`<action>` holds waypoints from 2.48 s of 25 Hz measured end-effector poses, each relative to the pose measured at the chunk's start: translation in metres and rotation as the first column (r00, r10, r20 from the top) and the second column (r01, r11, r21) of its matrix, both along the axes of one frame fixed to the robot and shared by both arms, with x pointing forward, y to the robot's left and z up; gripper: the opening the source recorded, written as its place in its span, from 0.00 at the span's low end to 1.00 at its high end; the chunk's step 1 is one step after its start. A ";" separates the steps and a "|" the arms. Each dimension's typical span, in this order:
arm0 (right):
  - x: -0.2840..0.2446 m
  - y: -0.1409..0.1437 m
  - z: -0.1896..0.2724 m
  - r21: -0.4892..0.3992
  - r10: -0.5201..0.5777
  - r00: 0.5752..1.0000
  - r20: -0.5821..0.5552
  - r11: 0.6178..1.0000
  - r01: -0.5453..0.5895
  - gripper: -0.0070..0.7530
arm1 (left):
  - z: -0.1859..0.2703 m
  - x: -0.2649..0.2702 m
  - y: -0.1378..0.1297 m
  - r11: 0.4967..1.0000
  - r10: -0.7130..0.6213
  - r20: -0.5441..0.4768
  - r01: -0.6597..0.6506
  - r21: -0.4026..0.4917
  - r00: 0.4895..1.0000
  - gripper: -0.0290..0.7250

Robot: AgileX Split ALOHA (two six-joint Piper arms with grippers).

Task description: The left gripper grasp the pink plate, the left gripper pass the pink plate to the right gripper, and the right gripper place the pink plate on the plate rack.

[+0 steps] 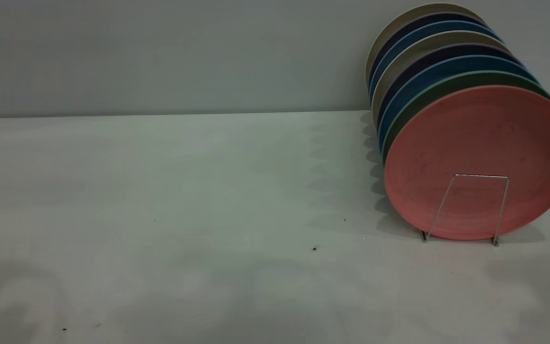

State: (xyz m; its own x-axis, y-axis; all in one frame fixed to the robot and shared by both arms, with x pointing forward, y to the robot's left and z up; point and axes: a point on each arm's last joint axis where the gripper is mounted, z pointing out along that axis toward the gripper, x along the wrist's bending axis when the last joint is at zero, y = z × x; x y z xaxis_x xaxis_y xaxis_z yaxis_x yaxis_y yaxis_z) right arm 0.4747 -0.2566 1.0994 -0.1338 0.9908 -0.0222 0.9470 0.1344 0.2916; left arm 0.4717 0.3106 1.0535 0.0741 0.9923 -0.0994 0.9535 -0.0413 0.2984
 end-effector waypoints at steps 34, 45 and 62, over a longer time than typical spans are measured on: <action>-0.222 -0.035 -0.059 0.039 0.145 0.836 0.529 0.980 -0.195 0.76 | -0.009 -0.245 -0.024 0.997 0.071 0.511 -0.072 -0.018 0.857 0.76; -0.222 -0.035 -0.061 0.038 0.146 0.840 0.522 0.980 -0.195 0.76 | -0.014 -0.246 -0.019 0.994 0.074 0.517 -0.105 0.030 0.853 0.76; -0.222 -0.037 -0.061 0.024 0.144 0.840 0.523 0.983 -0.183 0.75 | -0.021 -0.242 -0.014 0.995 0.050 0.512 -0.087 0.048 0.858 0.73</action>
State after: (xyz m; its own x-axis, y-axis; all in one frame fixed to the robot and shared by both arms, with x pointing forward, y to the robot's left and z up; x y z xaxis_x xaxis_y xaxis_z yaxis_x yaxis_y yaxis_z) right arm 0.2531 -0.2932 1.0380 -0.2821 0.9572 -0.0655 0.6226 0.2345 0.7466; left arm 0.2297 0.2965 1.0329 0.0278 0.9996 0.0005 0.6703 -0.0190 0.7418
